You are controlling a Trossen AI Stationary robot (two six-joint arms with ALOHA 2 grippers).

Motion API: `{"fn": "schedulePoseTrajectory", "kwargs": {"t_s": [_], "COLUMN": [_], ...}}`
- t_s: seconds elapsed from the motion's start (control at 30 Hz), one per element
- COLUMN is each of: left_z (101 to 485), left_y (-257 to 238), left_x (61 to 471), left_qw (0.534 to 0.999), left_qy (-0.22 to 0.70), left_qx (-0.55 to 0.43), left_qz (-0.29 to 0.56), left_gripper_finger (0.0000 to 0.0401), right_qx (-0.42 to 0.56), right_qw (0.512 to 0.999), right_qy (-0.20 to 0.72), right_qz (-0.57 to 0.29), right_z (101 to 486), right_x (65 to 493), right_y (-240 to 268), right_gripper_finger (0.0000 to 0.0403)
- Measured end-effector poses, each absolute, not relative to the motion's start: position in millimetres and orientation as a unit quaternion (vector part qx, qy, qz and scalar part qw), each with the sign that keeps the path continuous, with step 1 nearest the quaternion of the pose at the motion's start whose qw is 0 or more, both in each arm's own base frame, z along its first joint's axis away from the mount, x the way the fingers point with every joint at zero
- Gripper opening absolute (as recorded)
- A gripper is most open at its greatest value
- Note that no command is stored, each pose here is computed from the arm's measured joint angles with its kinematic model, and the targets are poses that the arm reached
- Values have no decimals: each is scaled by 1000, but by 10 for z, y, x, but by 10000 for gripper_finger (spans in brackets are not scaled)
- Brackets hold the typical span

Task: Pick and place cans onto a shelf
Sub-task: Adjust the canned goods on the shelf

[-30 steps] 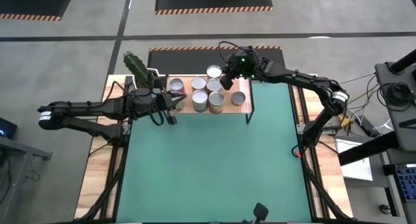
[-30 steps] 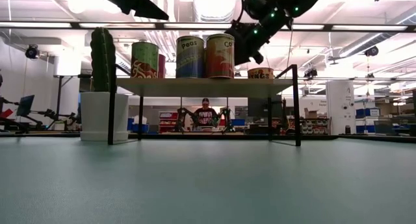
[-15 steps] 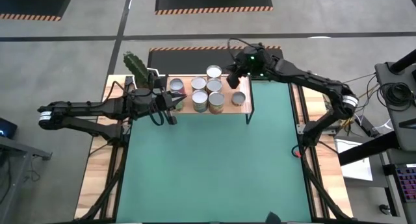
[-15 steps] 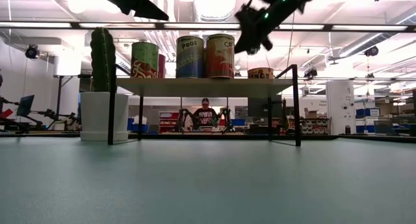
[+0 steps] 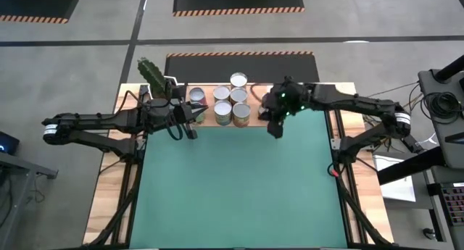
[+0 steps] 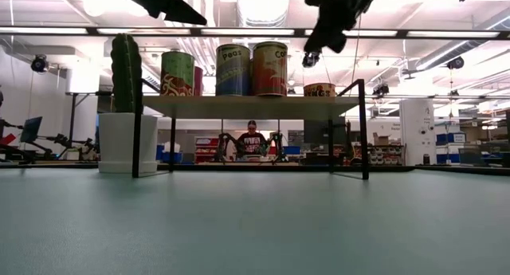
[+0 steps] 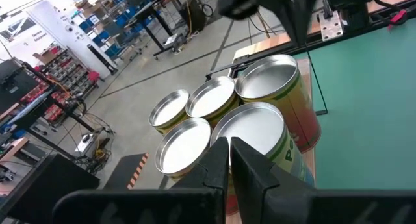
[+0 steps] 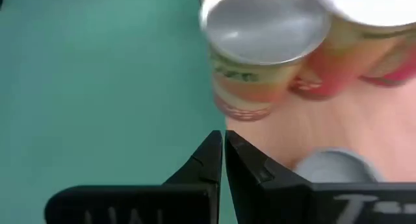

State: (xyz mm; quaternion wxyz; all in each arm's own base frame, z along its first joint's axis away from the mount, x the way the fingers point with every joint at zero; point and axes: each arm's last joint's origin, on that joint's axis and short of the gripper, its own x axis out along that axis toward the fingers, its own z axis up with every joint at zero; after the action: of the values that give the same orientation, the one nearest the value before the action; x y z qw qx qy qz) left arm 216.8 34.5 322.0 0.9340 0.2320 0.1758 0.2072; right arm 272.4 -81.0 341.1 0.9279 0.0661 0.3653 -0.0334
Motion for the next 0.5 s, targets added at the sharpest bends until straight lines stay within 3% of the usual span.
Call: {"fn": "schedulePoseTrajectory", "kwargs": {"t_s": [0.5], "left_z": [3219], "left_y": [345], "left_x": [2168], "left_qw": [935], "left_qy": [175], "left_qx": [228], "left_qz": [208], "left_gripper_finger": [0], "right_qx": [36], "right_qw": [925], "right_qy": [378], "right_qz": [-18], "right_z": [3057], "right_x": [3090], "right_y": [-822], "right_gripper_finger": [9]}}
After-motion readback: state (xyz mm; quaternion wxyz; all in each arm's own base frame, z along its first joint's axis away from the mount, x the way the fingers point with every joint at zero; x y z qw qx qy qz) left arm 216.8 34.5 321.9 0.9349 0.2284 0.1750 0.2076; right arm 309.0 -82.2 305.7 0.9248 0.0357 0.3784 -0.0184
